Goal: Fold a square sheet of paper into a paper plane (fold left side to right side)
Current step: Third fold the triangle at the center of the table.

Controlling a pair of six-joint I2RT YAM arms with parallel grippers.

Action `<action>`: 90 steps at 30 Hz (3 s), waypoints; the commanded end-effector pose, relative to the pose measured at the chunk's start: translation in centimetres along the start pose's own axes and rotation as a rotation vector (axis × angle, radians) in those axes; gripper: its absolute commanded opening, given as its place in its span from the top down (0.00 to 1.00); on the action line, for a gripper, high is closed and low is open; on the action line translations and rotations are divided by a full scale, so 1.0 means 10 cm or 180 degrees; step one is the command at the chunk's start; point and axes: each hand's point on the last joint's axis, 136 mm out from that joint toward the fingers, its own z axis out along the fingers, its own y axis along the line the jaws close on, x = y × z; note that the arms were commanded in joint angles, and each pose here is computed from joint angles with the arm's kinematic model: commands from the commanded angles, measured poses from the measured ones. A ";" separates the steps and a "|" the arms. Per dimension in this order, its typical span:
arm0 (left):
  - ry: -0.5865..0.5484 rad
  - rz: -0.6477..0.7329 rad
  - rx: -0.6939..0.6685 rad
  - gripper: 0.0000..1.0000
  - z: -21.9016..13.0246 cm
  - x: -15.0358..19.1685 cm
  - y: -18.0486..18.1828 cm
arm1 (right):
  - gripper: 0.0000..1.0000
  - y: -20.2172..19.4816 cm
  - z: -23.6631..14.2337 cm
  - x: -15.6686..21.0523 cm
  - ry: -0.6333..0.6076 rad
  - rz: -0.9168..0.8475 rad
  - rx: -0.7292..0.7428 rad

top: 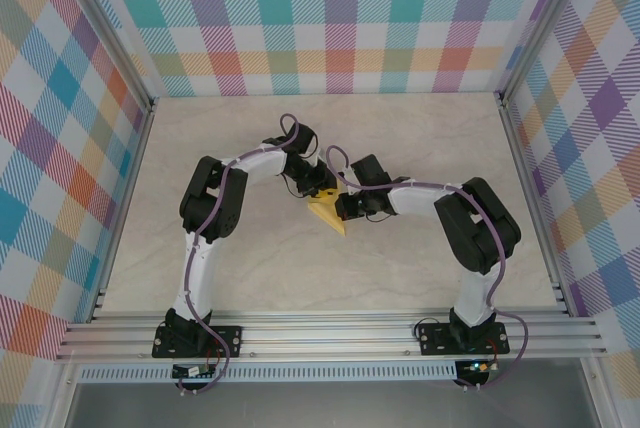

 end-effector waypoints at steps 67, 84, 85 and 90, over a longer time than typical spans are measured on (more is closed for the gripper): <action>0.0201 -0.0189 0.0093 0.79 -0.19 0.47 0.01 | 1.00 -0.13 0.15 0.34 0.0495 0.0129 0.0022; 0.0287 -0.0322 -0.0313 0.80 -0.03 0.70 0.51 | 1.00 0.01 0.04 0.16 0.0381 0.0144 -0.0102; 0.0292 -0.0325 -0.0335 0.80 -0.02 0.71 0.54 | 0.98 0.04 0.01 0.11 0.0342 0.0147 -0.0123; 0.0289 -0.0338 -0.0399 0.81 0.01 0.71 0.60 | 0.87 0.13 -0.25 -0.16 0.0173 0.0171 -0.0128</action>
